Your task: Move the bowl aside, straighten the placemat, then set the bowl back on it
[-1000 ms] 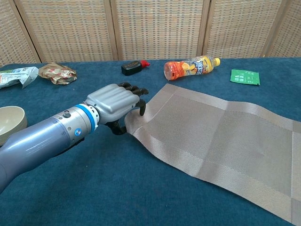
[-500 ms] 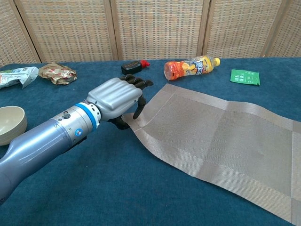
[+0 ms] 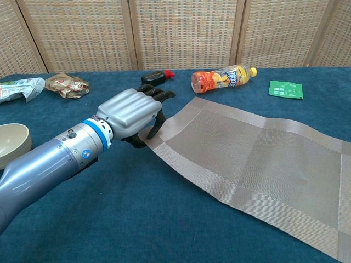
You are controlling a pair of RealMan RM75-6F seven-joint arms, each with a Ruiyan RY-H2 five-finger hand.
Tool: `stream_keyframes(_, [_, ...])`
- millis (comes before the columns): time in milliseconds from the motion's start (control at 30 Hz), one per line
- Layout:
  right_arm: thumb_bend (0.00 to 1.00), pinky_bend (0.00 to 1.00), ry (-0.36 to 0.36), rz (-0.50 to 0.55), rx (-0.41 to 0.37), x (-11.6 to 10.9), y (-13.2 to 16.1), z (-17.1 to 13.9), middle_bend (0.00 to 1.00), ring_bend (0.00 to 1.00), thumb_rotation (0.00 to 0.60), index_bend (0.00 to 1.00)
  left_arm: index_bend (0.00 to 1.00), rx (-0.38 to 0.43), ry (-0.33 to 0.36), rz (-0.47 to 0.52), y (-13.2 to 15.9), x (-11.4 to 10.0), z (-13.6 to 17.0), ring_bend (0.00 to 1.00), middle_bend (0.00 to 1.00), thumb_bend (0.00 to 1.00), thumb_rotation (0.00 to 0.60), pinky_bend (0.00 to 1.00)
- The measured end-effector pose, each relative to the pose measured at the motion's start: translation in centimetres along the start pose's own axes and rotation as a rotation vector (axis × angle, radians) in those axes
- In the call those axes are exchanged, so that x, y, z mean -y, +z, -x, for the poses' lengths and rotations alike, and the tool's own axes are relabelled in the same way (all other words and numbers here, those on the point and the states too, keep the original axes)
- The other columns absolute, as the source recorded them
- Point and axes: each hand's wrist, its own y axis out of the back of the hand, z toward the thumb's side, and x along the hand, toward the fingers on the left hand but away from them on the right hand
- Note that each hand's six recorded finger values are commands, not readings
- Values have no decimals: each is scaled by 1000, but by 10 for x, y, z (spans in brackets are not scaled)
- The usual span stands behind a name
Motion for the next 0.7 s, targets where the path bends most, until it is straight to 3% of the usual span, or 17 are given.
stream_keyframes(467, [153, 0, 15, -3, -22, 3, 8, -4, 0, 0, 600, 0, 593, 0, 7, 1, -18, -4, 25, 0, 0, 599, 600, 0])
stream_keyframes(700, [153, 0, 8, -6, -33, 2, 11, -6, 0, 0, 600, 0, 590, 29, 10, 16, -25, -14, 60, 0, 0, 597, 600, 0])
